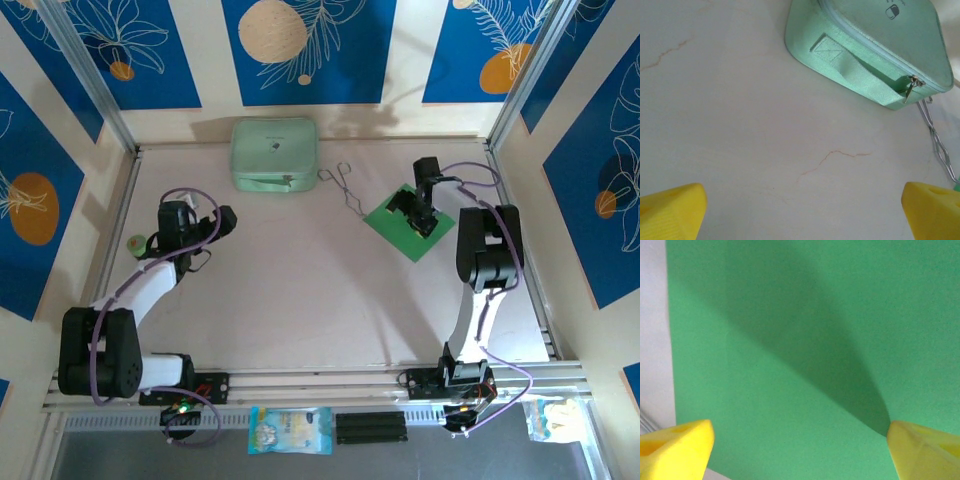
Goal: Fold a paper plane with a square sheet of paper (pick it up from the middle)
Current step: Move the square sheet of paper to the center of the table.
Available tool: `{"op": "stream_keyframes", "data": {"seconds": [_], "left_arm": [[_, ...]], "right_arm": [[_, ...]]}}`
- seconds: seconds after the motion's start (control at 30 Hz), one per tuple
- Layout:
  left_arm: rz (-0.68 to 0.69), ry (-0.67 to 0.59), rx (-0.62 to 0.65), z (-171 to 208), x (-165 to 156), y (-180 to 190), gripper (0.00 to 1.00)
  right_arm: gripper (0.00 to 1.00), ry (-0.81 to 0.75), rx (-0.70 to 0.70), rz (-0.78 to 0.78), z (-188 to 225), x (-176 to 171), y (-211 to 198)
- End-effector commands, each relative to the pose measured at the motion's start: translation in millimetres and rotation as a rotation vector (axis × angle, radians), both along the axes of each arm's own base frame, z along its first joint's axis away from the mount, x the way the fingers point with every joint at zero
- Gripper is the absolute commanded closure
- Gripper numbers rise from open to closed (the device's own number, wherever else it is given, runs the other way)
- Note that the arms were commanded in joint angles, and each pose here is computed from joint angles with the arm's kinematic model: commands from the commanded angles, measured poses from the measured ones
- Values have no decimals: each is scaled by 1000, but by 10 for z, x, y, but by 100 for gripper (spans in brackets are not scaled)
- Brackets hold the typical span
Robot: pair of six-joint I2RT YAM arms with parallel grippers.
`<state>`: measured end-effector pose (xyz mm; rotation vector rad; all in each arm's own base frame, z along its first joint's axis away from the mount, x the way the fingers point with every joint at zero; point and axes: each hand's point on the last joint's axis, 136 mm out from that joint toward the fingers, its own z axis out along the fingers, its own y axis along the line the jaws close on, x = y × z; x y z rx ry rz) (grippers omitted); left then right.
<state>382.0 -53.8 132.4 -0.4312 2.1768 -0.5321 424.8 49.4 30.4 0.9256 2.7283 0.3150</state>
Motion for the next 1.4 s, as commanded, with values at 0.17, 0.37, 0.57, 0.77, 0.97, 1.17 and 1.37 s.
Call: {"op": "stream_keyframes", "data": {"seconds": [0.17, 0.37, 0.57, 0.77, 0.97, 1.17, 1.37], "left_arm": [[-1, 39, -49, -44, 73, -92, 1], [-30, 66, -67, -114, 81, -175, 1], [-37, 76, -59, -104, 63, -176, 1], [-46, 80, -50, -46, 26, -175, 1], [-65, 82, -69, -25, 13, -223, 1], [-93, 104, -78, -36, -14, -273, 1], [-121, 125, -77, -61, -35, -315, 1]], "right_arm": [[9, 107, -44, 22, 6, -940, 164], [9, 145, -32, 220, -127, -1418, 828], [9, 156, -35, 479, -178, -1637, 1589], [9, -19, -52, 477, 299, -1333, 1643], [9, -73, -29, 362, 366, -853, 1341], [10, -19, -106, 329, 168, -645, 1162], [10, 40, -115, 355, -59, -715, 1187]]}}
